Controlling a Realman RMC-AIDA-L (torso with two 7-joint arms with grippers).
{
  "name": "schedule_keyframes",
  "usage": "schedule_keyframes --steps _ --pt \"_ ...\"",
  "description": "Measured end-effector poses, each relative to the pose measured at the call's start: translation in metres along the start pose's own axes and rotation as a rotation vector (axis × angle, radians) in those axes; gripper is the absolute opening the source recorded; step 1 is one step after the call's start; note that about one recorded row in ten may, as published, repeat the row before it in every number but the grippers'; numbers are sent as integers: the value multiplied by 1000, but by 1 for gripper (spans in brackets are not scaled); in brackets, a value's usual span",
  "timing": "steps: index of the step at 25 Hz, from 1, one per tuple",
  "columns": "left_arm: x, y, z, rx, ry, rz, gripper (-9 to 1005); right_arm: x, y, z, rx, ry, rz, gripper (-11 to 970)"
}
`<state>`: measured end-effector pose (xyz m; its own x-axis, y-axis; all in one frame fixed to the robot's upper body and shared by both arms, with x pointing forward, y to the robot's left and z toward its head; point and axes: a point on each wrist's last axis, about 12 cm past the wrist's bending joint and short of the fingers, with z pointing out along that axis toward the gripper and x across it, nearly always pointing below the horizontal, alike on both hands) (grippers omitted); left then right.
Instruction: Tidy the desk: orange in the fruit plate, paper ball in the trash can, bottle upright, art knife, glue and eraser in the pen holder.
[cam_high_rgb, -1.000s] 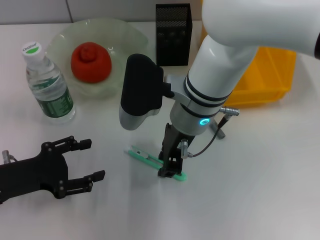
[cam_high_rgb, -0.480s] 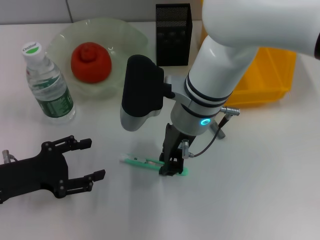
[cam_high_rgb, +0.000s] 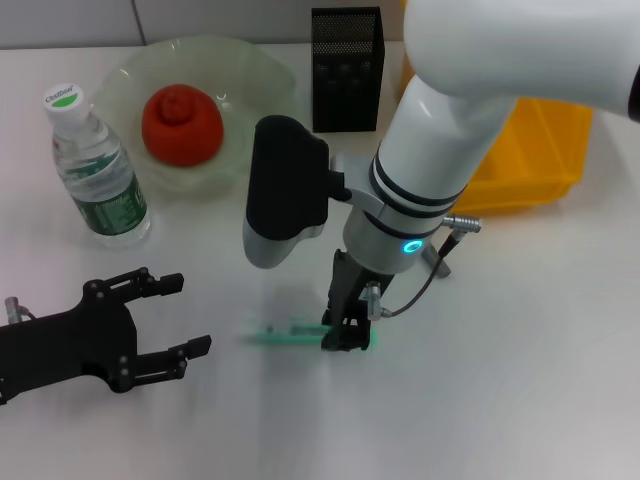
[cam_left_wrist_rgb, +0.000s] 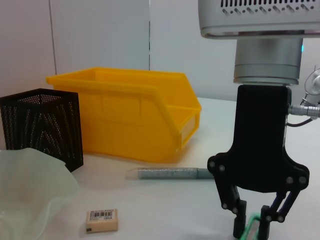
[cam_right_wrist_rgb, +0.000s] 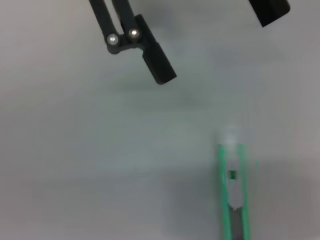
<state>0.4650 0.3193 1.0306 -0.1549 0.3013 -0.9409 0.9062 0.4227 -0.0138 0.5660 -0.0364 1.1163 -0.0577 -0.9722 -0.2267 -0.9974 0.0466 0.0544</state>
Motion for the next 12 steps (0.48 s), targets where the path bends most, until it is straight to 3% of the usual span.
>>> schedule_keyframes --steps 12 --pt "-1 1 0 -3 -2 -1 801 -3 1 -2 0 -17 -10 164"
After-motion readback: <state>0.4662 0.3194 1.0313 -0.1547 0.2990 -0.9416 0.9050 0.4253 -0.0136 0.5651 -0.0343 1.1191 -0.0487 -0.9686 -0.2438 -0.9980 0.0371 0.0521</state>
